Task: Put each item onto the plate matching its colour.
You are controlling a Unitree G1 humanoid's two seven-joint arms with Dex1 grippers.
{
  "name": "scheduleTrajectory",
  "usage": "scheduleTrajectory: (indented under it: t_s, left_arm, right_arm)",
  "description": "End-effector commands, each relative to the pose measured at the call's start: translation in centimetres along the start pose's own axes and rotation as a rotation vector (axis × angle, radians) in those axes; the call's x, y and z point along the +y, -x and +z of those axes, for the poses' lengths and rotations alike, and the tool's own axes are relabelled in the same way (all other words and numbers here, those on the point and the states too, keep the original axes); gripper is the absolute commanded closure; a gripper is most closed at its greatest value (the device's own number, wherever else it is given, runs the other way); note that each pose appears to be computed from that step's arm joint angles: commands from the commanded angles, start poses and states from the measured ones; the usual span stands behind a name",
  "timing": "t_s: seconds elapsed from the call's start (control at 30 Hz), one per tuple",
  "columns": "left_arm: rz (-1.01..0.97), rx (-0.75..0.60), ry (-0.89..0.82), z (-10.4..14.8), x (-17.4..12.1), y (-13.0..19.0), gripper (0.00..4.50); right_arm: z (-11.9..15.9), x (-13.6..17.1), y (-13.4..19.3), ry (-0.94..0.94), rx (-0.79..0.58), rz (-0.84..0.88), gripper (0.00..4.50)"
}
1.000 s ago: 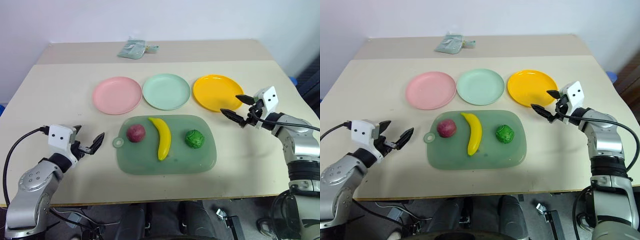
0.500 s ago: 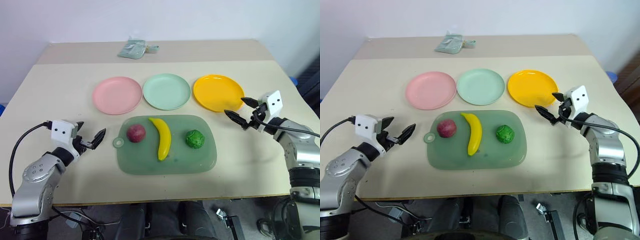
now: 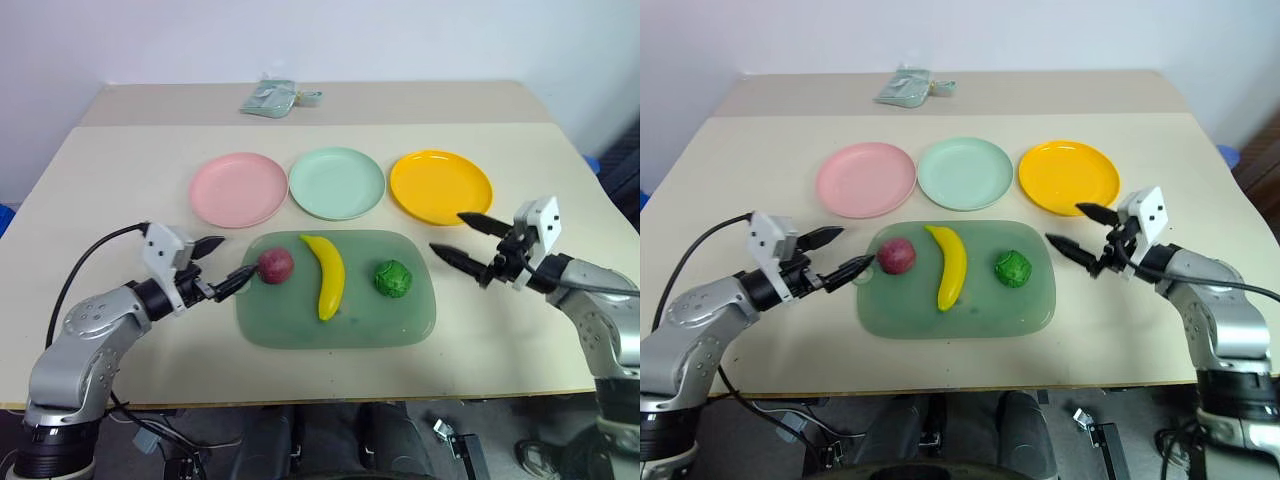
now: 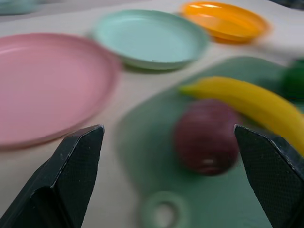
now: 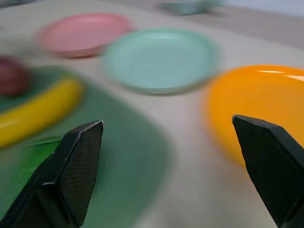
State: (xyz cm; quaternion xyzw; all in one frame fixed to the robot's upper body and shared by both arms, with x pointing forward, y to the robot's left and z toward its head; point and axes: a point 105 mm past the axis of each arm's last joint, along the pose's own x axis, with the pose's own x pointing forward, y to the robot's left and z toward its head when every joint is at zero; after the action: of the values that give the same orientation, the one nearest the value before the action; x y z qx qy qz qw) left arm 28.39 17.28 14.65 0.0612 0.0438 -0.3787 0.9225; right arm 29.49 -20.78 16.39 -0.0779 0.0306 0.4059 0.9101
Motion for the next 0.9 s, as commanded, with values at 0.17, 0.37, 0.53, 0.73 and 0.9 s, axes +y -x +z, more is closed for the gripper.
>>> scheduleTrajectory:
  t_s: [0.17, 0.37, 0.53, 0.73, 0.9]
  left_arm:
    - [-0.142, 0.070, -0.138, -0.2, -1.3, -2.8, 0.00]
    - [-0.154, 0.120, -0.176, -1.3, -1.0, -4.0, 0.00]
    - [-0.139, 0.103, -0.174, -1.2, -0.7, -4.3, 1.79]
    - [0.011, -0.060, -0.066, 1.6, 1.8, -3.5, 2.50]
    - [0.375, -0.140, -0.012, 3.9, 7.8, -3.9, 2.50]
  right_arm:
    - [1.6, 4.8, -0.4, 0.056, 0.020, 0.171, 0.07]
    - [1.6, 6.3, -1.2, 0.065, 0.016, 0.191, 0.07]
    - [1.9, 6.7, -1.8, 0.066, 0.002, 0.194, 0.00]
    - [2.7, 6.5, -2.5, 0.081, -0.029, 0.193, 0.00]
    - [3.5, 6.2, -3.9, 0.096, -0.074, 0.191, 0.00]
